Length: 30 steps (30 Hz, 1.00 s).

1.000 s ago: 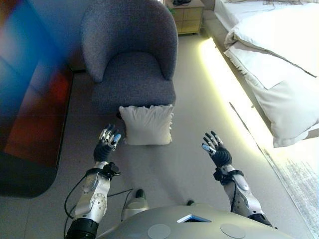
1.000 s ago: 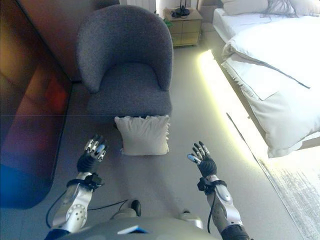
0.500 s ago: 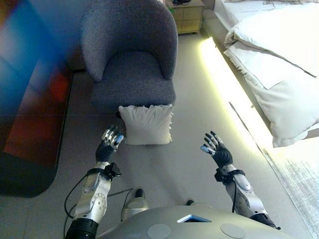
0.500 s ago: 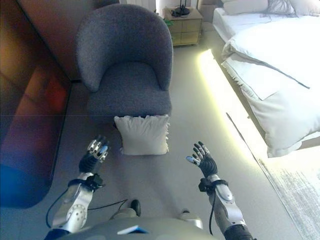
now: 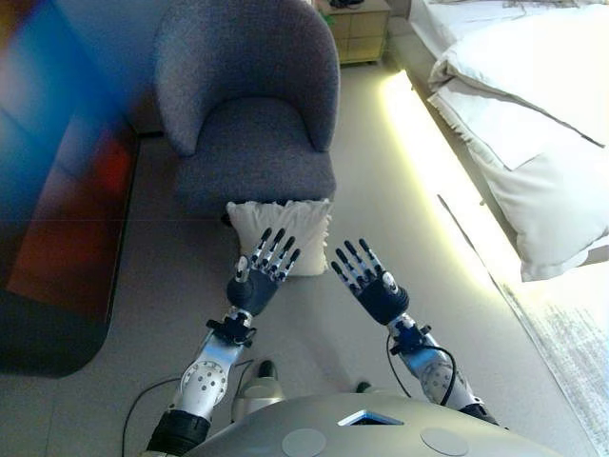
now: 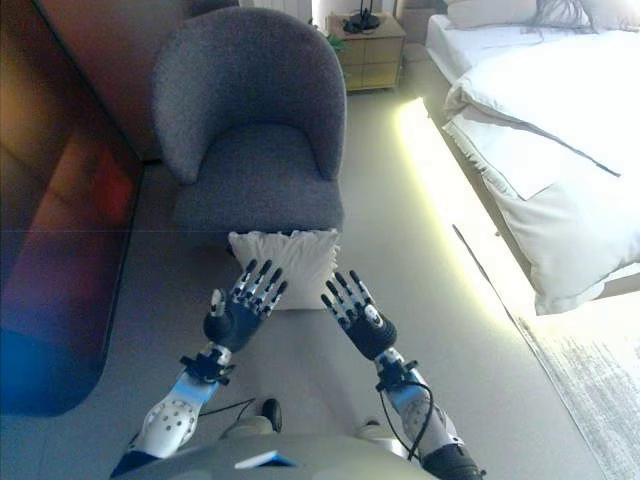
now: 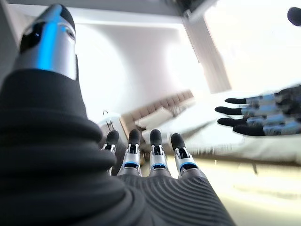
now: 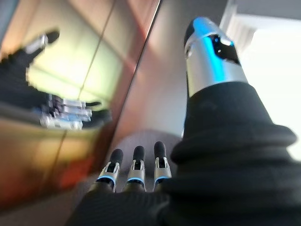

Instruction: Pick up the cushion and take it to the sofa

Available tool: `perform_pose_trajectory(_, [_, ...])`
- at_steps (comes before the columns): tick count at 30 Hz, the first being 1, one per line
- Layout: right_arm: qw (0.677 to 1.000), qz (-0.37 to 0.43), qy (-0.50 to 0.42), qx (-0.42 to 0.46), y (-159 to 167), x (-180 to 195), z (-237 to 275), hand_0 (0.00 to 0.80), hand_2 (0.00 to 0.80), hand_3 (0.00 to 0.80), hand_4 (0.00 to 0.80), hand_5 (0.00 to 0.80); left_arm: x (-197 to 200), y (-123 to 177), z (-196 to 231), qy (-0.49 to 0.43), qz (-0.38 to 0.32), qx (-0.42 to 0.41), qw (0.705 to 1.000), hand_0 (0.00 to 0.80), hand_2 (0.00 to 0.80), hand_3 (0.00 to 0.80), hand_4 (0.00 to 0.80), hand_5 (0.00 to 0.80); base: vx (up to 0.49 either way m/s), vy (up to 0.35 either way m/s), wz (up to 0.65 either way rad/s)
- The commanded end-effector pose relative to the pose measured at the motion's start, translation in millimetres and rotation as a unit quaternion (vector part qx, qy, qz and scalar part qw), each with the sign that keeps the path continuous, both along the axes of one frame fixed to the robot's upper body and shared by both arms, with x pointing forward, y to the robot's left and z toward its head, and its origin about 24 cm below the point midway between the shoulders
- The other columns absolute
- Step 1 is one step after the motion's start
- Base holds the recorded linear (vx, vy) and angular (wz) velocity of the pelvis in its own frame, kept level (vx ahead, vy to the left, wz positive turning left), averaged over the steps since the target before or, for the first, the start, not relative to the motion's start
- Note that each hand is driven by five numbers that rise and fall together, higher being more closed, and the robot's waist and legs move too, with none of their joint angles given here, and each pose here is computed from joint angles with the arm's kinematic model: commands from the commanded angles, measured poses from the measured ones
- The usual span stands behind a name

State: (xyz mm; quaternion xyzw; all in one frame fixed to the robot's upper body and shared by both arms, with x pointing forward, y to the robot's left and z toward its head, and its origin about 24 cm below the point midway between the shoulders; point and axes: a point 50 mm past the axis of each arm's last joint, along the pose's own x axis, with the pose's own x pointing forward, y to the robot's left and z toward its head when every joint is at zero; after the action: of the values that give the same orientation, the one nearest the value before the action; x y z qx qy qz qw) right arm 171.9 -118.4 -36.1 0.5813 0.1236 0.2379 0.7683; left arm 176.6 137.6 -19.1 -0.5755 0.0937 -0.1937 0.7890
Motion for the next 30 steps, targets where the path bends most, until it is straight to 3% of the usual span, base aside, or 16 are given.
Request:
perform_pose_trajectory(1, [0.993, -0.007, -0.095, 0.07, 10, 21, 35, 0.0, 0.0, 0.0, 0.0, 0.0, 16, 1, 18, -0.071, -0.001, -0.019, 0.997, 0.0, 0.0, 0.0, 0.0, 0.0, 0.0, 0.0, 0.0])
perform_pose_trajectory(4, [0.995, -0.02, -0.085, 0.052, 7, 22, 34, 0.0, 0.0, 0.0, 0.0, 0.0, 17, 4, 17, -0.065, 0.005, 0.019, 0.998, 0.0, 0.0, 0.0, 0.0, 0.0, 0.0, 0.0, 0.0])
perform_pose_trajectory(15, [0.997, -0.017, -0.073, 0.037, 5, 18, 29, 0.0, 0.0, 0.0, 0.0, 0.0, 18, 9, 18, -0.056, 0.015, 0.021, 0.998, 0.0, 0.0, 0.0, 0.0, 0.0, 0.0, 0.0, 0.0])
perform_pose_trajectory(17, [0.998, -0.026, -0.053, 0.01, 3, 17, 24, 0.0, 0.0, 0.0, 0.0, 0.0, 17, 10, 15, -0.039, 0.019, 0.024, 0.999, 0.0, 0.0, 0.0, 0.0, 0.0, 0.0, 0.0, 0.0])
perform_pose_trajectory(18, [0.998, -0.039, -0.027, -0.051, -2, 17, 16, 0.0, 0.0, 0.0, 0.0, 0.0, 18, 13, 10, -0.021, 0.029, 0.045, 0.998, 0.0, 0.0, 0.0, 0.0, 0.0, 0.0, 0.0, 0.0])
perform_pose_trajectory(19, [0.979, -0.069, -0.01, -0.189, -14, 19, 6, 0.0, 0.0, 0.0, 0.0, 0.0, 19, 22, 5, -0.005, 0.058, 0.122, 0.991, 0.0, 0.0, 0.0, 0.0, 0.0, 0.0, 0.0, 0.0])
perform_pose_trajectory(20, [0.962, -0.082, -0.012, -0.262, -21, 21, 4, 0.0, 0.0, 0.0, 0.0, 0.0, 20, 28, 4, -0.001, 0.08, 0.181, 0.98, 0.0, 0.0, 0.0, 0.0, 0.0, 0.0, 0.0, 0.0])
perform_pose_trajectory(21, [0.926, -0.098, -0.018, -0.364, -33, 23, 3, 0.0, 0.0, 0.0, 0.0, 0.0, 22, 41, 5, 0.003, 0.117, 0.294, 0.949, 0.0, 0.0, 0.0, 0.0, 0.0, 0.0, 0.0, 0.0])
perform_pose_trajectory(22, [0.907, -0.107, -0.024, -0.408, -39, 24, 4, 0.0, 0.0, 0.0, 0.0, 0.0, 22, 49, 7, -0.002, 0.134, 0.353, 0.926, 0.0, 0.0, 0.0, 0.0, 0.0, 0.0, 0.0, 0.0])
perform_pose_trajectory(23, [0.87, -0.126, -0.031, -0.476, -52, 23, 8, 0.0, 0.0, 0.0, 0.0, 0.0, 22, 65, 10, -0.01, 0.165, 0.457, 0.874, 0.0, 0.0, 0.0, 0.0, 0.0, 0.008, 0.033, -0.02])
perform_pose_trajectory(24, [0.858, -0.131, -0.033, -0.496, -59, 22, 9, 0.0, 0.0, 0.0, 0.0, 0.0, 20, 75, 13, -0.014, 0.177, 0.503, 0.846, 0.0, 0.0, 0.0, 0.0, 0.0, 0.025, 0.052, -0.02])
perform_pose_trajectory(25, [0.851, -0.135, -0.027, -0.506, -68, 19, 10, 0.0, 0.0, 0.0, 0.0, 0.0, 16, 88, 14, -0.004, 0.192, 0.527, 0.828, 0.0, 0.0, 0.0, 0.0, 0.0, 0.038, 0.056, -0.04])
perform_pose_trajectory(28, [0.834, -0.155, -0.014, -0.53, -82, 13, 7, 0.0, 0.0, 0.0, 0.0, 0.0, 6, 104, 6, 0.048, 0.219, 0.492, 0.841, 0.0, 0.0, 0.0, 0.0, 0.0, 0.033, 0.06, -0.06])
perform_pose_trajectory(30, [0.84, -0.169, 0.005, -0.516, -86, 12, 6, 0.0, 0.0, 0.0, 0.0, 0.0, -1, 106, 2, 0.064, 0.235, 0.483, 0.841, 0.0, 0.0, 0.0, 0.0, 0.0, -0.018, 0.066, -0.02])
